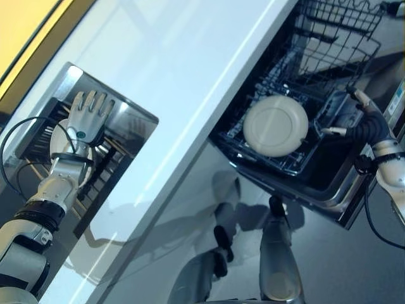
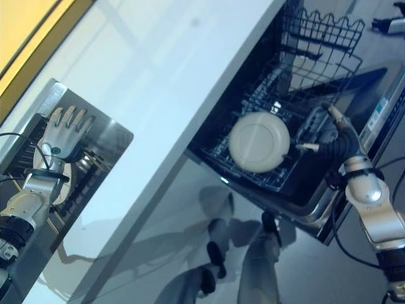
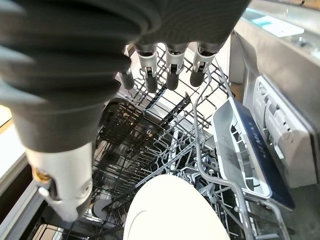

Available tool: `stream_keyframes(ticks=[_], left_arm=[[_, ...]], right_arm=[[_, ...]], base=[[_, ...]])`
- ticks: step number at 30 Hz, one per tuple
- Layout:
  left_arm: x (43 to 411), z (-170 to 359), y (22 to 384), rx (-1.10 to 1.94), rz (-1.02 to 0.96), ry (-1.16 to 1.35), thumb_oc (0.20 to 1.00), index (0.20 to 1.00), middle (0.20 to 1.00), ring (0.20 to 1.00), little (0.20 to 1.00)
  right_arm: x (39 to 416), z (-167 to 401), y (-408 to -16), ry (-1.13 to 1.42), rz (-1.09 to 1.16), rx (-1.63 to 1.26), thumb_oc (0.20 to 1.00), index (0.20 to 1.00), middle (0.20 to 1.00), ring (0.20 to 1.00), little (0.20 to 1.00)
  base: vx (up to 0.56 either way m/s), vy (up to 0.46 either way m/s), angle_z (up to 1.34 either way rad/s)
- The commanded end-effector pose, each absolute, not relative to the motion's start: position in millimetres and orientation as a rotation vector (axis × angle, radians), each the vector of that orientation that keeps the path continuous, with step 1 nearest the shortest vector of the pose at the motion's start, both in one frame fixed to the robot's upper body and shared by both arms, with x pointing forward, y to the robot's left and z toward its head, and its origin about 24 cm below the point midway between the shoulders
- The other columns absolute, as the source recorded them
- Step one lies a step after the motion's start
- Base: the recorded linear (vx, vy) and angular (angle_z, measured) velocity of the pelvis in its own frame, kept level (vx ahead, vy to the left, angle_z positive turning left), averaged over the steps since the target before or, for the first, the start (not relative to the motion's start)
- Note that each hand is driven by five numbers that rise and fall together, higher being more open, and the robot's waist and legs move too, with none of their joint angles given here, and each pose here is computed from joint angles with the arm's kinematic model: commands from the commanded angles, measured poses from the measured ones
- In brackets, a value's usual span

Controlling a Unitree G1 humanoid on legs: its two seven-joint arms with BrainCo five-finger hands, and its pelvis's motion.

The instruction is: Pick up plates and place into dishwasher.

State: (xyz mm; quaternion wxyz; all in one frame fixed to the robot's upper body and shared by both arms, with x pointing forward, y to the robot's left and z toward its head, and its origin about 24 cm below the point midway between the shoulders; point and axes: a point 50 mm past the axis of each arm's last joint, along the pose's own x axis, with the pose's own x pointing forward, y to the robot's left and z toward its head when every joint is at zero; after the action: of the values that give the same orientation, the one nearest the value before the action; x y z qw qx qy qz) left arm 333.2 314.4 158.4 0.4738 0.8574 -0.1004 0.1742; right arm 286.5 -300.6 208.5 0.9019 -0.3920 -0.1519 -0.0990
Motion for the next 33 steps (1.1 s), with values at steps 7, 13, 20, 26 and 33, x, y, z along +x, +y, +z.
stream_keyframes(ticks=[7, 13, 20, 26, 33], left_arm=[[332, 157, 341, 2.02, 0.432, 0.001, 0.2, 0.2, 0.2, 0.2, 0.2], [328, 147, 341, 1.92, 0.429, -0.012, 0.2, 0.2, 0.2, 0.2, 0.2], [320, 133, 338, 1.462, 0.539, -0.044, 0.548, 0.548, 0.548, 0.548, 0.548], [309, 116, 321, 1.154, 0.546, -0.114, 1.0, 1.0, 1.0, 1.0, 1.0], [291, 116, 318, 0.946, 0.558, -0.153, 1.0, 1.0, 1.0, 1.0, 1.0]], right_arm=[[278, 241, -289, -0.455, -0.162, -0.882, 1.0, 1.0, 1.0, 1.0, 1.0], [272, 242, -294, -0.435, -0.151, -0.908, 1.0, 1.0, 1.0, 1.0, 1.0], [262, 233, -303, -0.379, -0.154, -0.911, 1.0, 1.0, 1.0, 1.0, 1.0], [249, 218, -313, -0.32, -0.156, -0.898, 1.0, 1.0, 1.0, 1.0, 1.0], [233, 206, -323, -0.273, -0.162, -0.879, 1.0, 1.0, 1.0, 1.0, 1.0]], base=[[0.01, 0.063, -0.09], [0.01, 0.043, 0.03], [0.02, 0.004, 0.13], [0.02, -0.038, 0.17], [0.0, -0.039, 0.1]])
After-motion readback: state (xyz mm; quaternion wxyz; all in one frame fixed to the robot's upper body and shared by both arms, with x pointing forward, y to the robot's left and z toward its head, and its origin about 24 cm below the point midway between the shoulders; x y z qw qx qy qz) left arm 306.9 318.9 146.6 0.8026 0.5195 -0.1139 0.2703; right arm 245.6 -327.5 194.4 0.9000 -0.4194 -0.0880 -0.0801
